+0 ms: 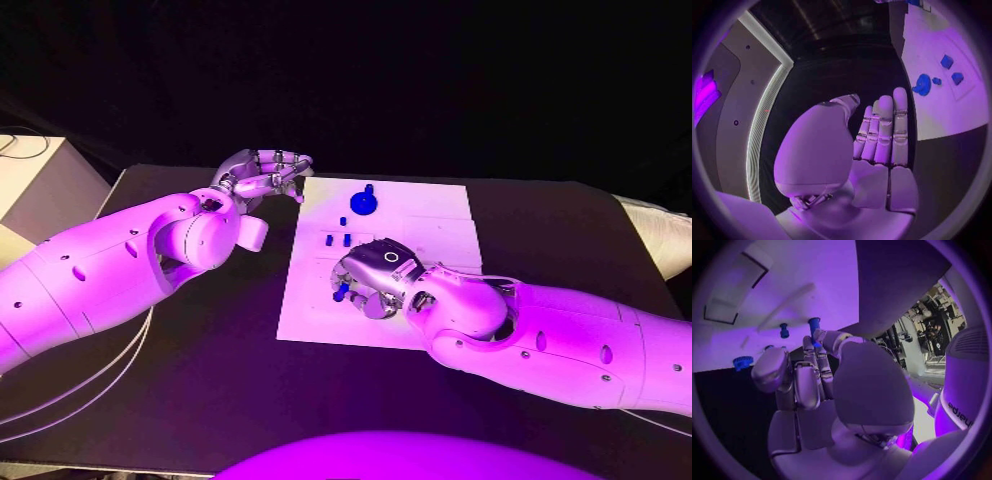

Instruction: Assemble the parts on the task board

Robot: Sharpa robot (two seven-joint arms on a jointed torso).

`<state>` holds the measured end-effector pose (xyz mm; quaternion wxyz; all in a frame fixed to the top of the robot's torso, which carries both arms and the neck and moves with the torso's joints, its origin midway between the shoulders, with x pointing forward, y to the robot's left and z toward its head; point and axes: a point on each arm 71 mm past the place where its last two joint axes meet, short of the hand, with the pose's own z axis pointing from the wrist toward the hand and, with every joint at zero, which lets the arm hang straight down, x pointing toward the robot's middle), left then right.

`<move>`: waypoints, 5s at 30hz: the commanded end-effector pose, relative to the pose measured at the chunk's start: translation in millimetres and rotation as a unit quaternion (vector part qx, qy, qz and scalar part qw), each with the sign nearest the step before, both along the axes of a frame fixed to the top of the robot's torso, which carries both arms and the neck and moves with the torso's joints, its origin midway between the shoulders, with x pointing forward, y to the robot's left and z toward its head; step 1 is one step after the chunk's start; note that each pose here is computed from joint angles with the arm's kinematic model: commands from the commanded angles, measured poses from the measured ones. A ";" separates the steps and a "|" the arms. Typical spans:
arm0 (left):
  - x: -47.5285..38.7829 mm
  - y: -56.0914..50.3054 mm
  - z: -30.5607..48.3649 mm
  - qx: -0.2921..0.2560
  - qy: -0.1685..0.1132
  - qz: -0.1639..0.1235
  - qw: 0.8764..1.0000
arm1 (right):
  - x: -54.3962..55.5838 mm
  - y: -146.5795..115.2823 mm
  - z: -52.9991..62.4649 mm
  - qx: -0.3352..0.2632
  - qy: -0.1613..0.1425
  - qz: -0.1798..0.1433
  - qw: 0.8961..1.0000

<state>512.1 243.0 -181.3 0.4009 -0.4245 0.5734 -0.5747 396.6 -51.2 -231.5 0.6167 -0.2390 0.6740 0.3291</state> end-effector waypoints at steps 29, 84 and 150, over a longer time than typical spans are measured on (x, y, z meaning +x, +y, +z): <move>-1.2 -1.1 1.5 -0.002 -0.002 -0.008 1.000 | 2.1 5.6 -16.3 -0.030 0.022 0.006 0.999; -14.0 3.2 -16.1 -0.004 0.014 -0.009 1.000 | 40.6 -192.1 31.5 0.091 0.280 -0.332 0.896; -21.5 5.5 -23.9 -0.002 0.026 -0.013 1.000 | 23.7 -163.3 -28.0 0.074 0.346 -0.398 0.846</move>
